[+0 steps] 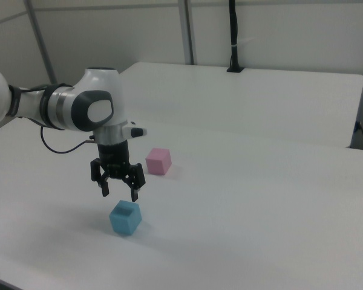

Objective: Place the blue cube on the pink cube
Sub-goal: 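Close the gripper on the light-blue cube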

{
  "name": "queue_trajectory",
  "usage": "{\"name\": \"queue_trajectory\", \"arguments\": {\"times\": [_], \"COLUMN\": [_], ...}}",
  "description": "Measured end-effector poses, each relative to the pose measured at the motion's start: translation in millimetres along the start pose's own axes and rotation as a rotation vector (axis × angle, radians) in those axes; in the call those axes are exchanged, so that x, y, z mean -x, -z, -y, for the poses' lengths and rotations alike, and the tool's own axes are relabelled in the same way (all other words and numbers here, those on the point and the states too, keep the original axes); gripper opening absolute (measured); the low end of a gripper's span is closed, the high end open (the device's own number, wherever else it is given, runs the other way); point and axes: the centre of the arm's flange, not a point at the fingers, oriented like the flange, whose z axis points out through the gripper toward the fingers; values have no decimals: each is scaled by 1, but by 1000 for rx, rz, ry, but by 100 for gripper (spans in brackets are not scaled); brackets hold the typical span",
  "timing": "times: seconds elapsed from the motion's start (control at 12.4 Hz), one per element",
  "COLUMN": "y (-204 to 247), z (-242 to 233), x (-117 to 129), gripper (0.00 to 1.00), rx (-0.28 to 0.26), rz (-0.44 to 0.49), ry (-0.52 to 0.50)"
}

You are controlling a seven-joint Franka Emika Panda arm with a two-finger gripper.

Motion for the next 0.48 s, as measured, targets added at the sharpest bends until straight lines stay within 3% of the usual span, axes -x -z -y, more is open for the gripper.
{"name": "queue_trajectory", "arguments": {"times": [0.48], "y": [-48], "z": [4], "x": [-3], "gripper": [100], "rx": [13], "rz": [6], "ry": [17]}}
